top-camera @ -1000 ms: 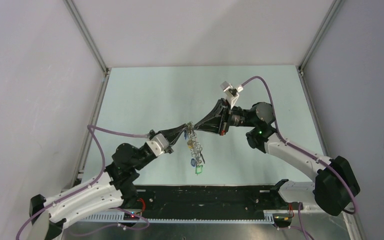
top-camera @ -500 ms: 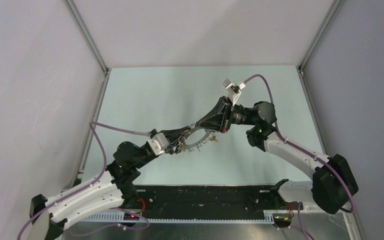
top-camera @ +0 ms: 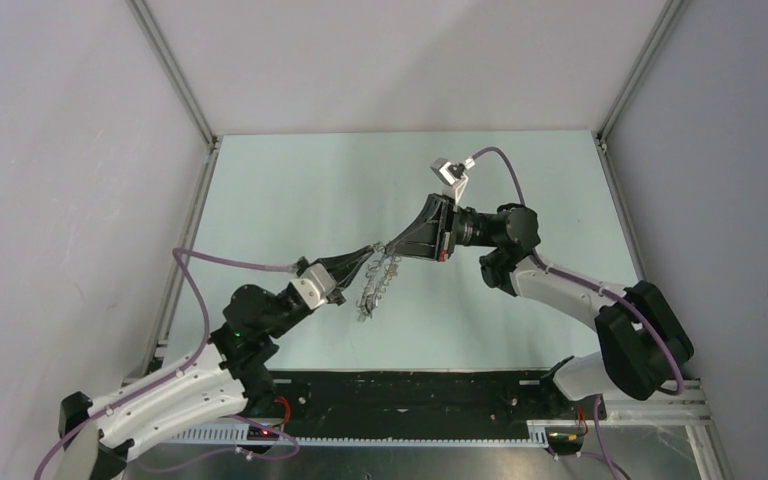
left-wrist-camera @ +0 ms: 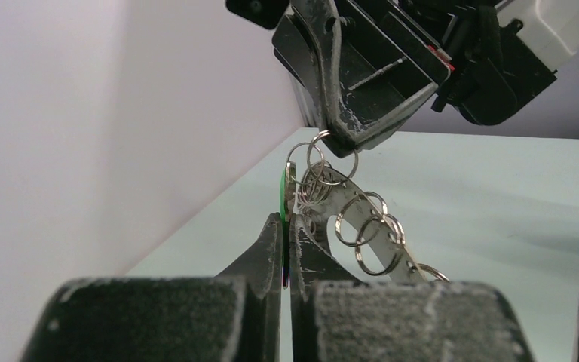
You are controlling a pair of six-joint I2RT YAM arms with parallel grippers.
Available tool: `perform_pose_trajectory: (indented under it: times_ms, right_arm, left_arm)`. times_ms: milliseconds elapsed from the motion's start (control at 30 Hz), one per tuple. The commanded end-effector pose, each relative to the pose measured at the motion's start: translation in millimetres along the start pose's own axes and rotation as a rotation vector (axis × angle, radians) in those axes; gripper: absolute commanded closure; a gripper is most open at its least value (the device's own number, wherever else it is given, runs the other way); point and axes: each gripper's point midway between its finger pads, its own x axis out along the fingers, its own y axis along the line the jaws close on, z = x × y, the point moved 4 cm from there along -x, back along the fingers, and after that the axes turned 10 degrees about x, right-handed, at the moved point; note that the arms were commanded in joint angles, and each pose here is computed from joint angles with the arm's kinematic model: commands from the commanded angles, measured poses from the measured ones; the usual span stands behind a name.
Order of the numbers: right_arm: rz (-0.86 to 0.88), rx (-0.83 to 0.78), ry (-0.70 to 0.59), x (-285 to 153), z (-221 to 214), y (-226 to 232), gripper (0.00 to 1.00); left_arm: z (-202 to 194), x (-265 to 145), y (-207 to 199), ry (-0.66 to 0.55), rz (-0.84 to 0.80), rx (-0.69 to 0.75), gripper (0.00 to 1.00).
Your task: Remove the keys from the keyring
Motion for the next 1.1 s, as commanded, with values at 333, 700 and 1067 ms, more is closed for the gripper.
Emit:
perform_pose_trajectory:
  times_ms: [333, 700, 1067]
  right_arm:
    - [0.072, 0.061, 0.046, 8, -11, 6, 1.0]
    - [0.057, 0.113, 0.054, 10, -19, -3, 1.0]
    - [0.059, 0.135, 0.061, 12, -22, -5, 1.0]
  left_arm:
    - [23, -3, 29, -0.084, 0.152, 0.064, 1.0]
    - [28, -7, 40, -0.12, 0.224, 0.117, 1.0]
    - [40, -1, 63, -0.157, 0.359, 0.215, 1.0]
